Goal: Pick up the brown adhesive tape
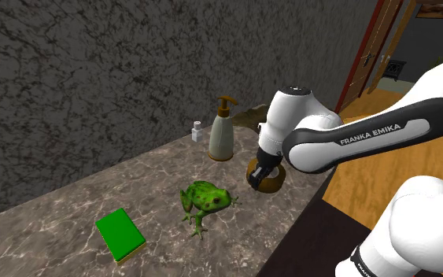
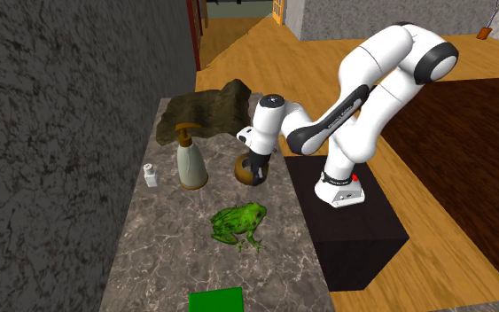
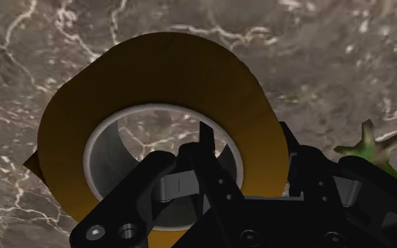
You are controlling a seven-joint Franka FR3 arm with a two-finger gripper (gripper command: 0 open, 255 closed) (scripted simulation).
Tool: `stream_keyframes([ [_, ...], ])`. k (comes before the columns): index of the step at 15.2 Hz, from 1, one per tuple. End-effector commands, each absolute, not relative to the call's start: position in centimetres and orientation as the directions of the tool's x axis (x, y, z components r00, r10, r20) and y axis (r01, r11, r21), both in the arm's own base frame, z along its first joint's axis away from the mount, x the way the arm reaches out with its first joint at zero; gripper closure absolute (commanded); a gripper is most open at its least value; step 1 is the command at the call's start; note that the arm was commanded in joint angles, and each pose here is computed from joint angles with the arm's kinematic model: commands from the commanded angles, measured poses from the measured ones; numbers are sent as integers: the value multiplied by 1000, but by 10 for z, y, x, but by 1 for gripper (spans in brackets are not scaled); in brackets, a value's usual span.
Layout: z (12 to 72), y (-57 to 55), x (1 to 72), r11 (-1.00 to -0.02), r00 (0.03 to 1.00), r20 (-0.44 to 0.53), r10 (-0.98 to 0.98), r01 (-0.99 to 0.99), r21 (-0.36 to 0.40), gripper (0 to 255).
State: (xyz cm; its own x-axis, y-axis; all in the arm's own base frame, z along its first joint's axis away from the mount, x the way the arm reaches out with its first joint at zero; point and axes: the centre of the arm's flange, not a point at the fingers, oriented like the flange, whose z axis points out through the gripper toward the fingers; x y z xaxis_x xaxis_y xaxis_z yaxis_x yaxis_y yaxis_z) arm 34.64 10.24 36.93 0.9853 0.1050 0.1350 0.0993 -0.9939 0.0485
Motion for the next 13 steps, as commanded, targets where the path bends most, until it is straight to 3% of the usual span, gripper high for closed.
stream_keyframes([
  [1, 380, 102, 346, -994, 985, 135, 105, 99, 49, 255],
  [13, 433, 102, 346, -994, 985, 135, 105, 99, 49, 255],
])
